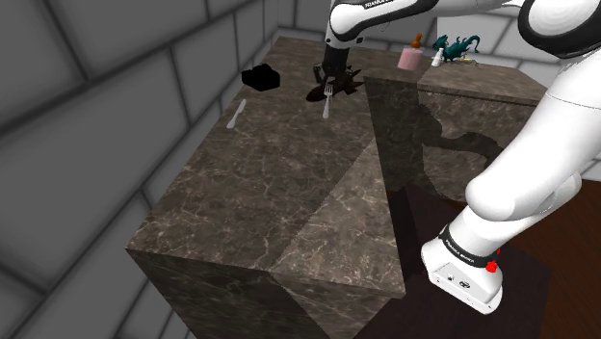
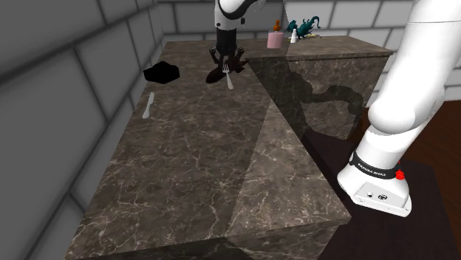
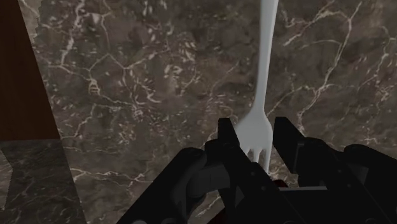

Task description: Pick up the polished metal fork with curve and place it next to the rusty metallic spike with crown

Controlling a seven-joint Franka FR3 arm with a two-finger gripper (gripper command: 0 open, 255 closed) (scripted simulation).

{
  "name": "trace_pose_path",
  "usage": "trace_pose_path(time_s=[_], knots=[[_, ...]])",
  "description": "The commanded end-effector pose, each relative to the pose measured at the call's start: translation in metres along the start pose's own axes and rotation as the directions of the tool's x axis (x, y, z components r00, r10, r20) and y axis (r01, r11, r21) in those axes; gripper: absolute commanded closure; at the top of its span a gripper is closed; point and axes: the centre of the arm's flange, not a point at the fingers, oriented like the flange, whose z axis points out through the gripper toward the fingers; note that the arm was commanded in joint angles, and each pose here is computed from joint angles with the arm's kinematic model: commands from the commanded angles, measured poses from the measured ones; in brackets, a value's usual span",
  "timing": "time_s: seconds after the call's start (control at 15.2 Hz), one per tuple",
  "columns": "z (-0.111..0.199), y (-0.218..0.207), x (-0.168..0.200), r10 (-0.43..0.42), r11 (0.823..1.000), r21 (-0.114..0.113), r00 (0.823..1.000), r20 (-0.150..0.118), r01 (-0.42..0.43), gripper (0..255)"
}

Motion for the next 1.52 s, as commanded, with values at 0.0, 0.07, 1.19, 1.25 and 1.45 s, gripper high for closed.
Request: trace_pose_path(time_s=[0.0, 0.07, 1.19, 1.25, 1.45], knots=[[0.01, 0.001, -0.001, 0.0, 1.0, 0.0, 1.0, 0.0, 0.0, 255], [0.015, 0.001, -0.002, 0.0, 1.0, 0.0, 1.0, 0.0, 0.0, 255], [0.105, 0.003, -0.008, 0.0, 1.0, 0.0, 1.0, 0.0, 0.0, 255], [0.111, 0.003, -0.008, 0.0, 1.0, 0.0, 1.0, 0.0, 0.0, 255], [0.111, 0.003, -0.008, 0.0, 1.0, 0.0, 1.0, 0.0, 0.0, 255]])
